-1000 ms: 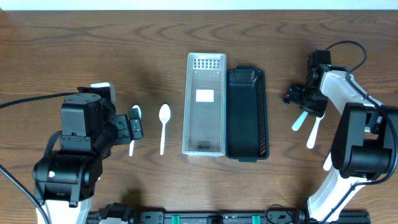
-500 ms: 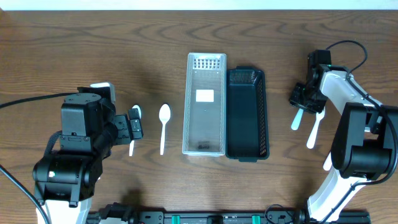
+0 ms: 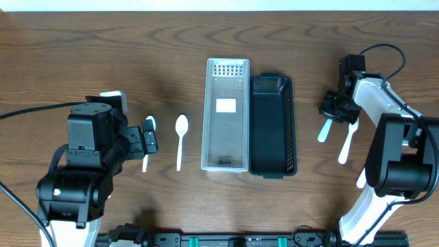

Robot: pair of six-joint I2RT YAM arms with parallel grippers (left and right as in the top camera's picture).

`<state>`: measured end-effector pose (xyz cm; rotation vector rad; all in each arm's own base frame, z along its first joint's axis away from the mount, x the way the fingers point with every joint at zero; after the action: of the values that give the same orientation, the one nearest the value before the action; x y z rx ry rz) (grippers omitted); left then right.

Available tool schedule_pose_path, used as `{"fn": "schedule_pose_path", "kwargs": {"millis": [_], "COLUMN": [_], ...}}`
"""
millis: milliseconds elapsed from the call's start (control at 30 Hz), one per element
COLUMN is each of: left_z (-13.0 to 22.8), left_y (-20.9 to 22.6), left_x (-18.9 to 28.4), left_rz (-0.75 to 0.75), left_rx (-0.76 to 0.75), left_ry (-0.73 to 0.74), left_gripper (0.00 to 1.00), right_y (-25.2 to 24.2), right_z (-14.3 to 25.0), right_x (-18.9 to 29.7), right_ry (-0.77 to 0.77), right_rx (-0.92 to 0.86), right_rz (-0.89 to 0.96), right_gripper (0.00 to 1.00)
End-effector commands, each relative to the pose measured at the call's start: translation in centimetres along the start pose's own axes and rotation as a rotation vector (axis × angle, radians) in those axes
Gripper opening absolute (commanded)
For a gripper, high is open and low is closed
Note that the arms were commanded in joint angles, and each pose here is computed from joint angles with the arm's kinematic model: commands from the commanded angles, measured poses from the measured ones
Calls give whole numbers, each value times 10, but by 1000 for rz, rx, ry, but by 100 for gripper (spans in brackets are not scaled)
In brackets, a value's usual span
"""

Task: Pack container
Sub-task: 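Carry the fork left and release it into the black basket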

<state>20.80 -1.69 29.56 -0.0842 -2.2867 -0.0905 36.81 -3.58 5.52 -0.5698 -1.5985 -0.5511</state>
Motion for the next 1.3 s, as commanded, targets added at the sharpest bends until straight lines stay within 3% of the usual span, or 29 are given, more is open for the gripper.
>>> {"fn": "schedule_pose_path", "kwargs": {"millis": [0, 200, 400, 567, 700, 833, 1100, 1233, 1267], "left_z": [-4, -4, -4, -4, -4, -3, 1, 1, 1], "left_y": [2, 2, 2, 2, 2, 2, 2, 2, 2], "left_x": [5, 5, 5, 5, 5, 5, 5, 5, 5], "left_rz": [-14, -14, -14, -14, -14, -14, -14, -13, -14], "left_rx": [6, 5, 6, 6, 6, 6, 5, 5, 5], "left_ry": [-19, -19, -19, -19, -19, -13, 11, 11, 11], "left_gripper": [98, 98, 98, 98, 98, 98, 98, 98, 98], "right_y": [-9, -5, 24, 61, 84, 102, 116, 123, 124], "right_z": [9, 9, 12, 48, 85, 114, 138, 144, 144], "right_x": [-14, 4, 79, 160, 188, 181, 99, 81, 80], "right_ry": [43, 35, -80, -203, -235, -201, -68, -46, -49], "right_rx": [-4, 5, 116, 273, 389, 445, 497, 541, 545], "right_rz": [36, 29, -67, -215, -304, -311, -187, -161, -165], "right_gripper": [1, 1, 1, 1, 1, 1, 4, 21, 29]}}
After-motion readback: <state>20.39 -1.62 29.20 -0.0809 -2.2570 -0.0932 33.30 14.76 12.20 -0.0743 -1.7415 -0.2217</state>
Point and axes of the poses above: each gripper's point midway between its finger pads, its own x axis back along the fingers, its own y axis along the line the jaws close on, z = x × y, the point moved 6 cm from there along x, back along the fingers, and after that the axes turned 12 degrees about -x, right-handed, at the moved point
